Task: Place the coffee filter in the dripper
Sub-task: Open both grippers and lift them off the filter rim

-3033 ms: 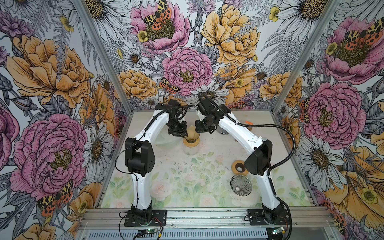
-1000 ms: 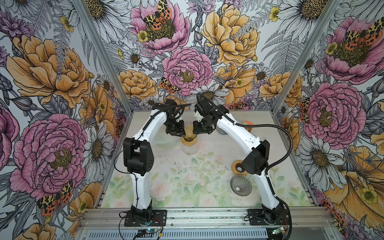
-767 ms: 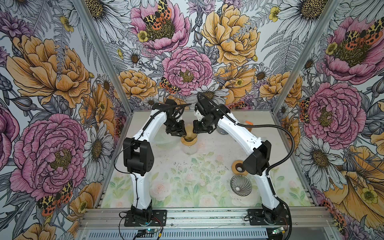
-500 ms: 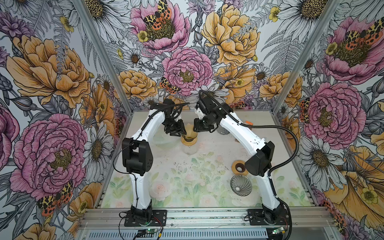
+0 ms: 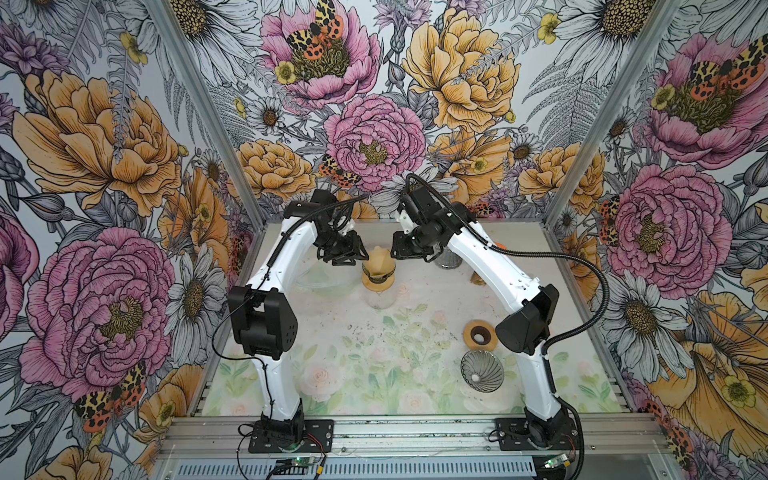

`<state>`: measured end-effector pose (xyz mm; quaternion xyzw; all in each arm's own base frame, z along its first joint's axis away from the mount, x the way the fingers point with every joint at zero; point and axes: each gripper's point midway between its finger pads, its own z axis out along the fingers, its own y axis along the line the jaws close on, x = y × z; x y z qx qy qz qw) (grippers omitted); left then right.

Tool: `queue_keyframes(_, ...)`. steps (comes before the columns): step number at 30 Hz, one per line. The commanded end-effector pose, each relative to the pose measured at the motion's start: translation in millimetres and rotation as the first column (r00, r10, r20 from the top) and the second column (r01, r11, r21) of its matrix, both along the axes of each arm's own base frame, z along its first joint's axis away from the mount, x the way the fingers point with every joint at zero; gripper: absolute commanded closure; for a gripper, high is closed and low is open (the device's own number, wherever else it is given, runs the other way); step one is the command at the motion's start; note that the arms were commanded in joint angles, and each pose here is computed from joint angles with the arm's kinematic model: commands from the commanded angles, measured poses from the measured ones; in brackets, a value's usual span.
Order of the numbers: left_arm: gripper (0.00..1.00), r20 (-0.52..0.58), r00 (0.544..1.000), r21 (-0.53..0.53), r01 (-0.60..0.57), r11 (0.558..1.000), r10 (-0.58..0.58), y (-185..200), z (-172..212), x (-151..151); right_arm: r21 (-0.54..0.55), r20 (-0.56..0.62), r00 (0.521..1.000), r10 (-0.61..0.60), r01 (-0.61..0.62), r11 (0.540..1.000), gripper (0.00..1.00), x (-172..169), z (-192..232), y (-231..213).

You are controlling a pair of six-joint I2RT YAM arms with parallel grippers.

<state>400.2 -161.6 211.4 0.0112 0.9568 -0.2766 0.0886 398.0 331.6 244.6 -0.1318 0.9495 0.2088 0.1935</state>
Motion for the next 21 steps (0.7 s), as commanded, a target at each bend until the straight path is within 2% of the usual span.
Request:
queue_keyframes(1, 0.54, 0.031, 0.999, 0.01, 0.008, 1.0, -0.008, -1, 1, 11, 0.029, -0.009, 1.0, -0.026, 0.026, 0.999, 0.61, 2, 4, 0)
queue_keyframes(10, 0.6, -0.001, 1.0, 0.053, 0.0, 0.999, 0.0, 3, -19, 14, 0.025, -0.06, 0.998, -0.03, 0.032, 0.999, 0.62, 5, -20, 7)
queue_keyframes(21, 0.6, -0.013, 1.0, 0.069, -0.005, 0.998, 0.006, 7, -24, 12, 0.034, -0.061, 0.998, -0.027, 0.029, 0.999, 0.62, 5, -23, 10)
